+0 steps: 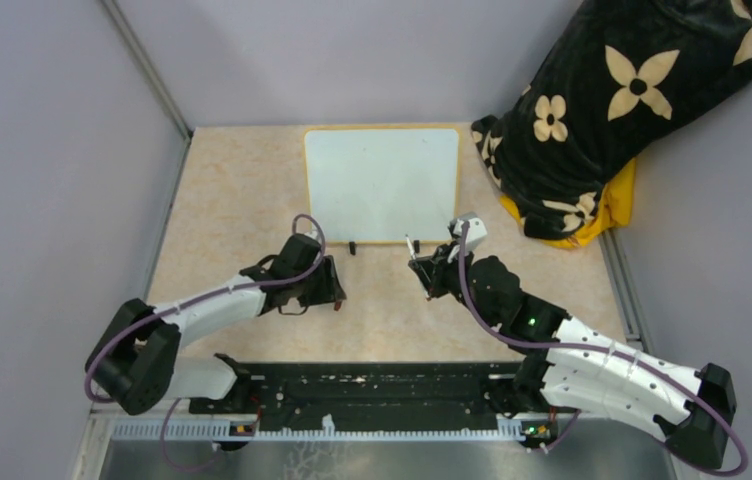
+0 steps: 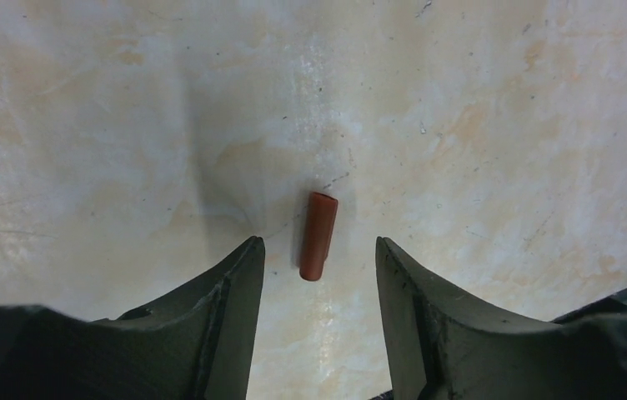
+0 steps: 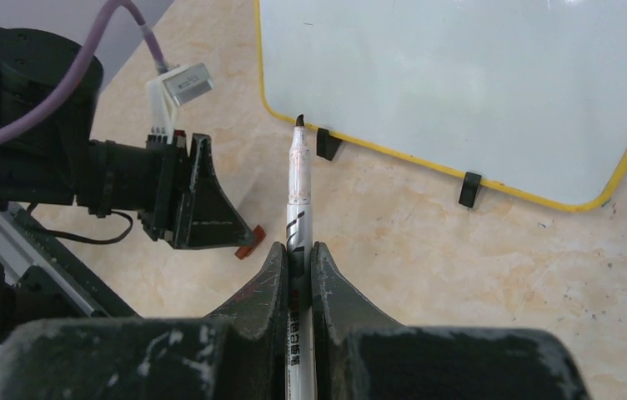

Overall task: Write a sentence on the whiteboard
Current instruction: Place the pen cap at the center of the board.

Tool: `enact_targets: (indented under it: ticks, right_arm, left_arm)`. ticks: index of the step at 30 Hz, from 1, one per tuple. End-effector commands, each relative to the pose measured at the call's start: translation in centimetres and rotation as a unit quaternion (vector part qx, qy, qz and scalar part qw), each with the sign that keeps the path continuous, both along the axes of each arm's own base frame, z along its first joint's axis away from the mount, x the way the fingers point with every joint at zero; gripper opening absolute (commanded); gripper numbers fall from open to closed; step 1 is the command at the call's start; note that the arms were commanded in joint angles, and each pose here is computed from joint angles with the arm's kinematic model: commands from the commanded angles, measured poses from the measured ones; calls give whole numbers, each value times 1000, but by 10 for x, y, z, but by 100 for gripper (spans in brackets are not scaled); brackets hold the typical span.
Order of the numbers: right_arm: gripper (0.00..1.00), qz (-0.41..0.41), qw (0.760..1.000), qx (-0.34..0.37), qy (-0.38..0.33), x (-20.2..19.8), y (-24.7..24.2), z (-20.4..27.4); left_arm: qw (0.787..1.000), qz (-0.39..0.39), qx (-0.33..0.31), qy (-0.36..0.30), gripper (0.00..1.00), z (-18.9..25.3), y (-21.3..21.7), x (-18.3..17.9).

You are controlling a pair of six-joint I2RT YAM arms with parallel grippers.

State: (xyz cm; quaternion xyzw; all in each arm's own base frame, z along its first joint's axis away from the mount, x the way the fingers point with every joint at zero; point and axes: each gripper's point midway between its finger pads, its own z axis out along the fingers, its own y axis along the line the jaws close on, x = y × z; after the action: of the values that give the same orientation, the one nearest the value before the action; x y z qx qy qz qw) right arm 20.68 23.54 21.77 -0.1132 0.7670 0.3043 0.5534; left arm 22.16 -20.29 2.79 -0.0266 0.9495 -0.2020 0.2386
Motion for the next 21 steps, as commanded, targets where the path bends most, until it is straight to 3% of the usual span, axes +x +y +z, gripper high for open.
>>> enact_targets:
  ticks: [1,9,11,18,21]
  right_arm:
    - [0,8,999,19,-32,2,4,30]
    - [0,41,998,17,-49,-3,14,54]
    - [0,57,997,26,-54,-5,21,63]
    - [0,125,988,66,-67,-18,46,89]
    - [0,135,986,74,-69,-19,51,93]
  left_arm:
    - [999,15,-19,-48,62,43,-2,14]
    - [979,51,-82,-181,81,169,4,33]
    - [966,84,-99,-223,97,198,15,36]
    - [890,116,-204,-390,99,280,36,33]
    - [876,91,-231,-413,99,295,29,27]
